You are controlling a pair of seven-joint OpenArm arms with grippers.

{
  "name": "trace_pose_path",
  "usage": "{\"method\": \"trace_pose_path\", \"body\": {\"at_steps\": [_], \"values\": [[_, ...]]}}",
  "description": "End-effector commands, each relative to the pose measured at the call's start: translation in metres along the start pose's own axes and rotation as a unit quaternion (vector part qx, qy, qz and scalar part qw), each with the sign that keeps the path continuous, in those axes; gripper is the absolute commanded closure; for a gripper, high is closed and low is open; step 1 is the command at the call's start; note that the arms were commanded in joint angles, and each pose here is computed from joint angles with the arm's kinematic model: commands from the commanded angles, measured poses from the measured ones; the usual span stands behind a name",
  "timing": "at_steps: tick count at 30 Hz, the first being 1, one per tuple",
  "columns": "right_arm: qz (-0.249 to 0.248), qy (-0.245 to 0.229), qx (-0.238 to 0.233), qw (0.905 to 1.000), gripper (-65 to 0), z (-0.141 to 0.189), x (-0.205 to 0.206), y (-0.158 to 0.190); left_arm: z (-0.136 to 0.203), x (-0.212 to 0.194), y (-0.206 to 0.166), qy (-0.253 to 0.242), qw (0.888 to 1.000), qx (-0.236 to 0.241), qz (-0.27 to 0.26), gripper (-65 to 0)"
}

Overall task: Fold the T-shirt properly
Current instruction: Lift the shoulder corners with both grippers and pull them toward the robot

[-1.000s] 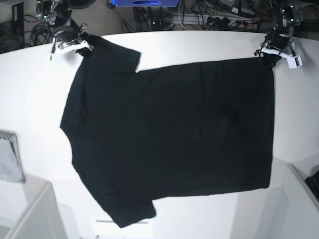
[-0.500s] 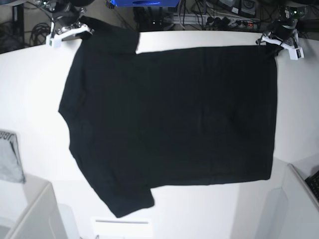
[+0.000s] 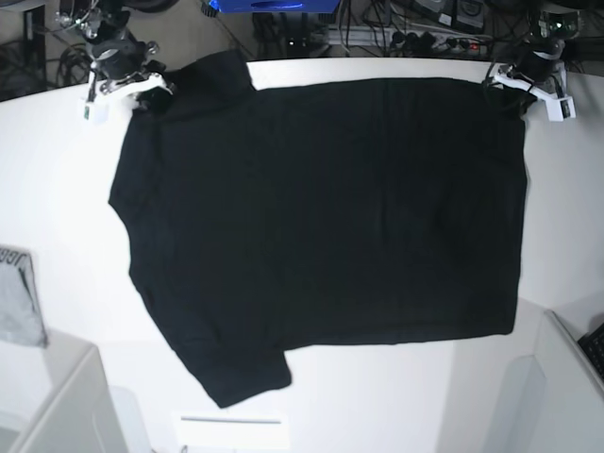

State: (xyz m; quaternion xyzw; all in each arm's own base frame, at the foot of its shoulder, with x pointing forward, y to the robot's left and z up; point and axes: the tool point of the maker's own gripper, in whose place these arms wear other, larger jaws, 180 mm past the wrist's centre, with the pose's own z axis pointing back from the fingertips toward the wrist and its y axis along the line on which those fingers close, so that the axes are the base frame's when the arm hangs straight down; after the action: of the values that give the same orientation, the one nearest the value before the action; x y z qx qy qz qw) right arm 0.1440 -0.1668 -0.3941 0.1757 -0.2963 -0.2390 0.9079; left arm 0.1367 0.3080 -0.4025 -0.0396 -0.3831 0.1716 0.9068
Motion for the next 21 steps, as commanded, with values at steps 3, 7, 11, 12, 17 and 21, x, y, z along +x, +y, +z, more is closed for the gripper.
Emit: {"method": "trace_pose_path", "body": {"at_steps": [3,7,11,12,17,21], "values": [[0.008,-0.02,0.018,0.9996,0.0,-0.001,0.014,0.012,0.0,0.017,-0.004,-0.023,1.0,-0.008,-0.008,0.0],[0.012,-0.023,0.029,0.9993,0.0,-0.006,0.026,0.02,-0.009,0.019,-0.009,-0.001,1.0,-0.014,-0.006,0.0],[0.019,-0.031,0.044,0.9983,0.0,-0.012,0.039,0.032,-0.012,0.034,-0.004,-0.002,1.0,-0.005,0.0,0.0],[0.021,-0.032,0.048,0.9981,0.0,-0.014,0.042,0.036,-0.012,0.041,-0.004,-0.008,1.0,-0.005,-0.001,0.0],[0.029,-0.032,0.066,0.9969,0.0,-0.02,0.06,0.051,-0.004,0.071,-0.01,-0.026,1.0,-0.003,-0.015,0.0],[0.036,-0.035,0.079,0.9956,0.0,-0.025,0.074,0.062,-0.006,0.087,-0.011,-0.028,1.0,-0.002,-0.012,0.0]]}}
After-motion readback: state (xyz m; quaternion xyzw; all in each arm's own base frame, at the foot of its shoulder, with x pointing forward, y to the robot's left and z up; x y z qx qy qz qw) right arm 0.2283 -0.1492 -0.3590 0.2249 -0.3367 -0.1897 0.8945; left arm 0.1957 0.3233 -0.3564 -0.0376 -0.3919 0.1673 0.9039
